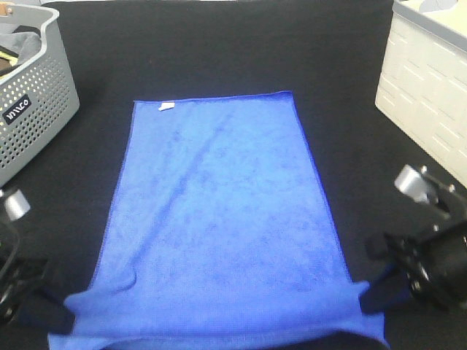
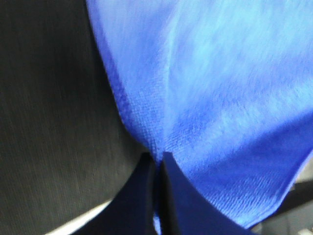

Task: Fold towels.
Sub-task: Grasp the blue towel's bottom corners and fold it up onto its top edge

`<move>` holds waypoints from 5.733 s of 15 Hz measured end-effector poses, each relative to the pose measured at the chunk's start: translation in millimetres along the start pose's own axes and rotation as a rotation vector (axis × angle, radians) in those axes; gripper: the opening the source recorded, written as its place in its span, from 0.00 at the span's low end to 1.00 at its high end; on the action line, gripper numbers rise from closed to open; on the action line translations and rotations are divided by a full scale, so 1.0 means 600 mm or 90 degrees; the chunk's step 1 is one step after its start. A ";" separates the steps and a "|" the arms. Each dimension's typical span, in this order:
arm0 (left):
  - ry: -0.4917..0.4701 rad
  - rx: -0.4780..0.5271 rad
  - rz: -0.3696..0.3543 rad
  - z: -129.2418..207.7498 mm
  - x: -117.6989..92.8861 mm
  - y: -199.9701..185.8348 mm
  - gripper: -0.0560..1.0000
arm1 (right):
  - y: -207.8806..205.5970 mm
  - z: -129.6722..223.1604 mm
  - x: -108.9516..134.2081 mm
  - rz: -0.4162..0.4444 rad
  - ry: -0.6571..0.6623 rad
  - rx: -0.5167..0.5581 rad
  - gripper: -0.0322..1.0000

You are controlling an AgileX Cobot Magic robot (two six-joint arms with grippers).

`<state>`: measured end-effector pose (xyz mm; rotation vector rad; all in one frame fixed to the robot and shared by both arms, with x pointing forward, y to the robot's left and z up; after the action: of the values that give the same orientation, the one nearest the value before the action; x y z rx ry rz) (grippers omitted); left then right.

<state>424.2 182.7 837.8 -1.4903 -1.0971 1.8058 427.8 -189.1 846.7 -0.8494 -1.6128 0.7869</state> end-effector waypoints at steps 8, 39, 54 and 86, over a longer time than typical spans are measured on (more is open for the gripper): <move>0.048 -0.140 -0.011 -0.254 -0.101 -0.011 0.05 | -0.009 -0.299 0.030 -0.014 -0.090 -0.109 0.03; 0.096 -0.138 -0.051 -0.539 -0.150 0.087 0.71 | 0.079 -0.577 -0.019 0.033 -0.189 -0.036 0.87; -0.079 -0.166 -0.085 -0.414 -0.059 0.084 0.69 | 0.107 -0.420 -0.083 0.075 -0.107 0.047 0.79; -0.043 -0.017 -0.110 -0.241 -0.008 0.026 0.06 | 0.121 -0.242 -0.019 0.044 -0.079 0.087 0.03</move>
<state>566.5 206.0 819.5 -1.3134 -1.2476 1.7388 581.0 -151.8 806.1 -0.7745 -1.6247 1.0047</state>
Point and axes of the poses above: a point on each arm's last joint axis where the gripper is mounted, y pointing out along that axis toward the gripper, x along the wrist's bending axis when the last joint is at zero, z = x × y, the point moved 8 cm from there along y, pointing out along that axis toward the gripper, and after that the axes turned 12 degrees about -y, right-handed, at the moved point
